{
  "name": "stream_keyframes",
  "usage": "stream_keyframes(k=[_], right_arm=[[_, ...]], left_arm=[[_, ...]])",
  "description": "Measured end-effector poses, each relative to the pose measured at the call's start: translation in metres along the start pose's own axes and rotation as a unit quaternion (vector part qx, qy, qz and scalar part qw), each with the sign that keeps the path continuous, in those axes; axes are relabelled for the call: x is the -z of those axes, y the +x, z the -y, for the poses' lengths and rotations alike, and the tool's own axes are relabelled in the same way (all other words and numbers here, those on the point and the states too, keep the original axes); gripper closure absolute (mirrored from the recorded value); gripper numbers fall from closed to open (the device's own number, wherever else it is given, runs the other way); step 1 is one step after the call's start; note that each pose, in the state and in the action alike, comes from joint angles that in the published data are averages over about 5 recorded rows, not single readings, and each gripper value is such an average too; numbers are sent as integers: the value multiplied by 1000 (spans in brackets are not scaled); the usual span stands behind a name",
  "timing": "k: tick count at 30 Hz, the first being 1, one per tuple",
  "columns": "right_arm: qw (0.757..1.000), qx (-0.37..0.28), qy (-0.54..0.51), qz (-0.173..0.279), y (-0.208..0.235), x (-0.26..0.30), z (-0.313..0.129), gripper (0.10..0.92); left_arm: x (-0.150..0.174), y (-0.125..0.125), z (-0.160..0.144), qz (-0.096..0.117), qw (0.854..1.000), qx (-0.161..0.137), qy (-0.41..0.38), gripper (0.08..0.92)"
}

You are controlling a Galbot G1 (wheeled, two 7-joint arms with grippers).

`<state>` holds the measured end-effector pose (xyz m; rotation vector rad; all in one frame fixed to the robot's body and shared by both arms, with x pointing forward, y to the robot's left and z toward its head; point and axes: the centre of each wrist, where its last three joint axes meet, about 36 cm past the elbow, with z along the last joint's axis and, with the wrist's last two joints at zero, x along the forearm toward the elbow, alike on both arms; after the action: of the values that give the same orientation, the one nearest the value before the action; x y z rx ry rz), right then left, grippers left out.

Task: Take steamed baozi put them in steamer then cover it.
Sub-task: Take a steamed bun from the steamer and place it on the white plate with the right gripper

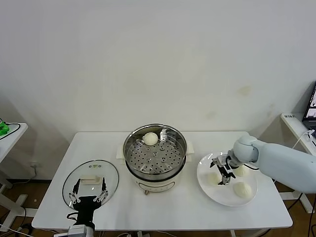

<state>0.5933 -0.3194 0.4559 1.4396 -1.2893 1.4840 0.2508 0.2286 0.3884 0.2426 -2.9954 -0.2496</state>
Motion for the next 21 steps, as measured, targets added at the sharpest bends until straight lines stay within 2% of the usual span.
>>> stream_keyframes(k=[5, 17, 21], right_arm=[[1000, 4, 1, -1, -3, 1, 1, 278], [1000, 7, -1, -1, 3, 0, 3, 572], [1000, 3, -3, 1, 7, 0, 5, 623]], left_arm=[[0, 1, 0, -1, 1000, 1, 1, 177], [1, 2, 2, 0, 1000, 3, 4, 177], [1, 2, 2, 0, 1000, 3, 4, 177]])
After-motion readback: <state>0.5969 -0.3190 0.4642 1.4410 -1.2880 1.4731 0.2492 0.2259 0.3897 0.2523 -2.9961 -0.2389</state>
